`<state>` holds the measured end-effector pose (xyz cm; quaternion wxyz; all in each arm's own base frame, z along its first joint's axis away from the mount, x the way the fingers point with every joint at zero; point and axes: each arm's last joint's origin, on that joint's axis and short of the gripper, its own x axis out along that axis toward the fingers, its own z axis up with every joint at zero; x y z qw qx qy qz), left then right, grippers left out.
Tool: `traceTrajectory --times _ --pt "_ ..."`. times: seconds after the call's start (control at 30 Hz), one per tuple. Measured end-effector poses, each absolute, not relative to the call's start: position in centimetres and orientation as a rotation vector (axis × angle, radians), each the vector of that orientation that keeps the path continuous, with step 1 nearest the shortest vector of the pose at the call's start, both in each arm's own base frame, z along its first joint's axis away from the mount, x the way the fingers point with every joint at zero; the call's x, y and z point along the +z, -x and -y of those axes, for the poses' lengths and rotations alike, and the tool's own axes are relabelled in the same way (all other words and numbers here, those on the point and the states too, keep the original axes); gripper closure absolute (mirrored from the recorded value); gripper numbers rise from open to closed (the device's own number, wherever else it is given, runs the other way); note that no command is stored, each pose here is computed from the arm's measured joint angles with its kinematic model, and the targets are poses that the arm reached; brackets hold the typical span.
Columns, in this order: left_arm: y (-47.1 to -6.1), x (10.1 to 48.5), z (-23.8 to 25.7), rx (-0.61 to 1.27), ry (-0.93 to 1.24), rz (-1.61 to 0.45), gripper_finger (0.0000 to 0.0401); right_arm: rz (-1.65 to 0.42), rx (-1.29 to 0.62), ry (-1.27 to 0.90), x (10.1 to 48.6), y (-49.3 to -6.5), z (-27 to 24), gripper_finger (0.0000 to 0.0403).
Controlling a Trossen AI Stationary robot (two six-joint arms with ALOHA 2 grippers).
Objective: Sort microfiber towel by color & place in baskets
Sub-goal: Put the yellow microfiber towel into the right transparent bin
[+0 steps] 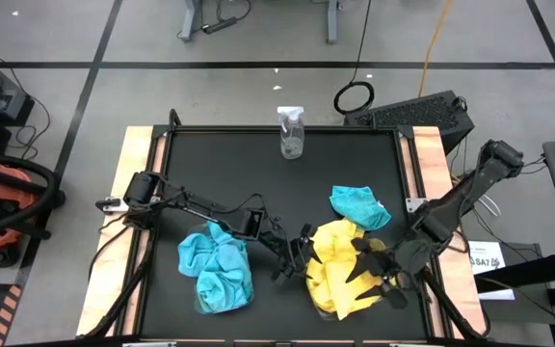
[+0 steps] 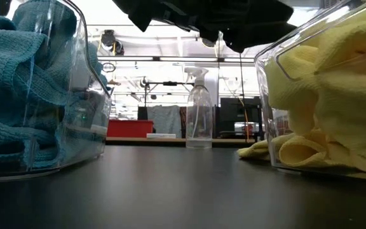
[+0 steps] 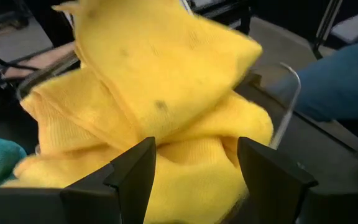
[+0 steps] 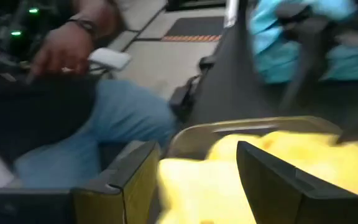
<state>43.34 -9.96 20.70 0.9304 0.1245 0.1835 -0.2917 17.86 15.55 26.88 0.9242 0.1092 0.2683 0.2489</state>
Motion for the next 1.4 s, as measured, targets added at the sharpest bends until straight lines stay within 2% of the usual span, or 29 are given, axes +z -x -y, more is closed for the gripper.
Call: traceTrajectory --times 0.17,0.33,0.57,0.83,1.03,1.27,1.4 --pt "-42.7 22.1 9.4 -0.595 -0.277 -0.39 0.0168 -0.49 0.367 -0.144 29.5 -17.0 -14.1 0.0191" --pt "-41.5 24.1 8.1 -0.574 -0.297 -0.428 0.0168 -0.428 0.369 -0.151 31.1 -16.4 -13.5 0.0191" --pt "-41.0 25.1 6.5 -0.553 -0.277 -0.441 0.0168 -0.376 0.321 -0.177 30.7 -17.0 -13.5 0.0191" --pt "-43.7 22.2 9.0 -0.612 -0.283 -0.248 0.0168 -0.376 0.301 -0.13 28.8 -18.7 -14.5 0.019" --pt "-45.5 22.4 8.3 -0.539 -0.139 0.002 0.0168 -0.356 0.308 -0.124 29.1 -18.6 -14.4 0.019" --pt "-46.8 20.1 8.7 -0.44 -0.116 -0.025 0.0168 -0.258 0.336 -0.078 30.0 -18.8 -14.6 0.019" --pt "-47.7 20.4 8.6 -0.429 -0.082 0.011 0.0168 -0.247 0.343 -0.062 30.1 -18.8 -14.6 0.019"
